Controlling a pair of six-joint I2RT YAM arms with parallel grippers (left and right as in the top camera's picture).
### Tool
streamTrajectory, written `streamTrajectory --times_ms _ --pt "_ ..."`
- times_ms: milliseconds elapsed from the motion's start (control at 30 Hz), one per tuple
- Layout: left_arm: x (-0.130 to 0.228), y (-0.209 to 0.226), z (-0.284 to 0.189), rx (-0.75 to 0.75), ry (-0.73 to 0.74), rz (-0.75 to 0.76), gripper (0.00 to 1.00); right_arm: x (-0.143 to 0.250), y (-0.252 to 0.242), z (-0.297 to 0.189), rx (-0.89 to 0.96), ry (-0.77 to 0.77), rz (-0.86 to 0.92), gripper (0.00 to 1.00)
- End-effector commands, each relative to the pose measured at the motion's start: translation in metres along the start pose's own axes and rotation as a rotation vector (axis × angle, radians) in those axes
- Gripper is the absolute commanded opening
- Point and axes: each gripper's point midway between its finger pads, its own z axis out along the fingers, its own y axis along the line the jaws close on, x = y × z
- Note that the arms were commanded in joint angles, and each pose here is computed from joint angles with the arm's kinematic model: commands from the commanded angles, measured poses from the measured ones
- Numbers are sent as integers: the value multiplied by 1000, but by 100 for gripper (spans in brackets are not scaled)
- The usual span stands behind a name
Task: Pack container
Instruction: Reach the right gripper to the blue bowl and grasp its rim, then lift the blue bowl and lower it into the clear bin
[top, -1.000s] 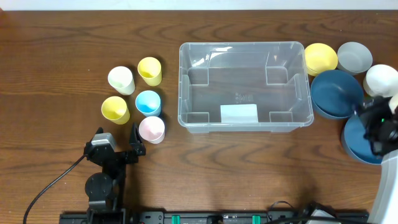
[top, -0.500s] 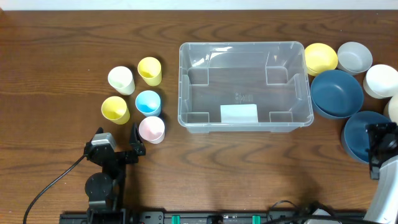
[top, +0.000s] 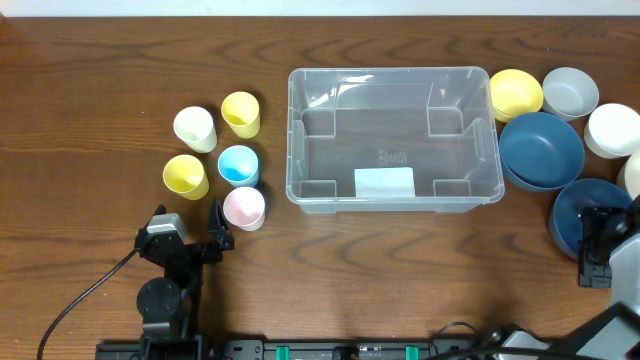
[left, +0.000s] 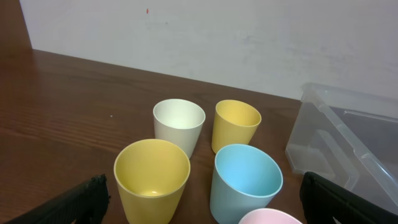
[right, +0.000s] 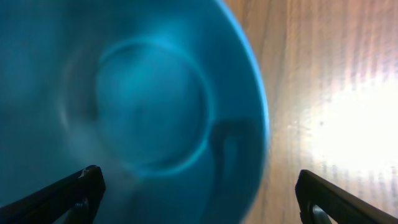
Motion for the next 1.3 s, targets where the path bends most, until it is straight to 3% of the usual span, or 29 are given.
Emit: streamTrajectory --times_ms 0,133,200,267,433,567,933,1100,1267 --pt "15 8 1 -36 44 8 98 6 -6 13 36 40 63 99" --pt "15 8 1 -36 44 8 98 10 -10 27 72 64 62 99" --pt "15 8 1 -36 44 8 98 12 -12 32 86 73 61 91" --pt "15 8 1 -36 44 8 98 13 -13 33 92 77 61 77" --pt "15 8 1 -36 44 8 98 14 -16 33 104 84 71 20" --pt "15 8 1 -36 44 8 98 17 -24 32 133 100 90 4" --pt "15 8 1 -36 44 8 98 22 -34 6 133 126 121 1" --pt "15 8 1 -36 44 8 98 13 -27 -37 45 66 142 1" --pt "15 8 1 -36 44 8 98 -7 -9 -110 -168 -72 154 1"
